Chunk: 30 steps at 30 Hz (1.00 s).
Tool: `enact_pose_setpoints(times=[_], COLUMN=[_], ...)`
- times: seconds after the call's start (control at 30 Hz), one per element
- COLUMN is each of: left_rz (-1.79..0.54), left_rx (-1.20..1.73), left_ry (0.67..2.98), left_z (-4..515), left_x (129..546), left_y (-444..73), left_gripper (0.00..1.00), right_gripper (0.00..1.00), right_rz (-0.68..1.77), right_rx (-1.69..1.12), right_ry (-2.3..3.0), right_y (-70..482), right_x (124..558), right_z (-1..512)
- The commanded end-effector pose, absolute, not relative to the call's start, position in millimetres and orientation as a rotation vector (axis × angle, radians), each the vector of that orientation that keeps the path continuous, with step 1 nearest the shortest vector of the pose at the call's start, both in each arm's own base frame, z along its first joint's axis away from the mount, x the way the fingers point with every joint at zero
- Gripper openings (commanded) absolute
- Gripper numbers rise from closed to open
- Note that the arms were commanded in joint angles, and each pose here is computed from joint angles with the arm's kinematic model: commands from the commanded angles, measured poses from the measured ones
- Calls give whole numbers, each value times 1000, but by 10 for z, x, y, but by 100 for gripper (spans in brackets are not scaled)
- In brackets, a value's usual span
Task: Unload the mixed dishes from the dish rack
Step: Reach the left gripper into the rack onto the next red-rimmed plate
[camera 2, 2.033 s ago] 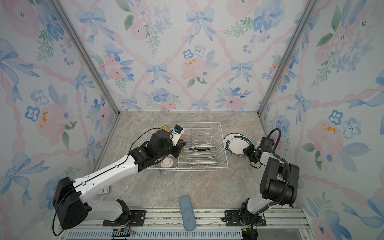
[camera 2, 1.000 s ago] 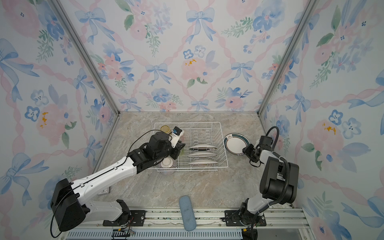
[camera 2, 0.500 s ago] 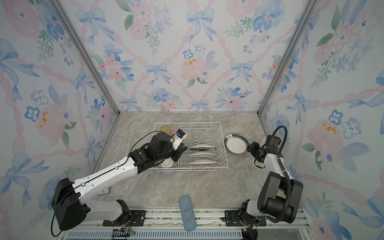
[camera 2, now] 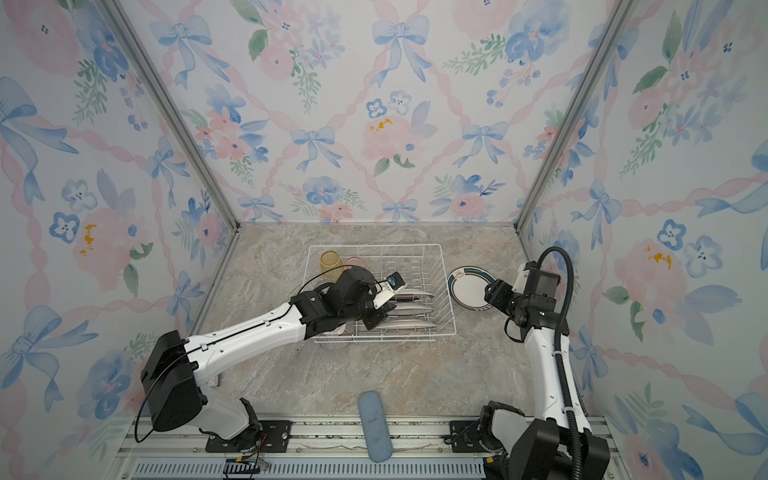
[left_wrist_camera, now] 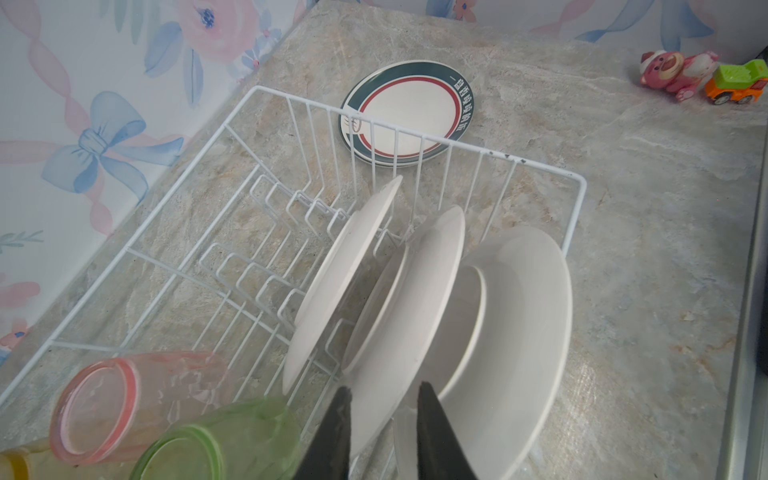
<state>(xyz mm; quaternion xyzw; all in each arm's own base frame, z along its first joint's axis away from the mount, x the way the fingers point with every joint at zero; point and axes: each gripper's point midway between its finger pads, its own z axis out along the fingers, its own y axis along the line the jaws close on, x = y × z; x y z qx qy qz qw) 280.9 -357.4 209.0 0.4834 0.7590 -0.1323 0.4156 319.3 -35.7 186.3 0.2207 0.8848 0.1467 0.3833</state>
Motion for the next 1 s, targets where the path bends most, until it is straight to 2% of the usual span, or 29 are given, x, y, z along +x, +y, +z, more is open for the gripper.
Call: enact_pose_setpoints(times=[0.0, 0.97], left_rz=[-267, -64], left_rx=[1256, 1387], left_ry=[1877, 1872], left_z=[2135, 1775], left_x=[2891, 3403], left_y=[-3603, -3936], left_gripper=[25, 30], right_gripper=[69, 70], right_rz=[356, 367], right_rx=[519, 486], right_ry=[2262, 2266], right_y=[-299, -288], right_x=[3168, 3206], right_z=[1988, 1928])
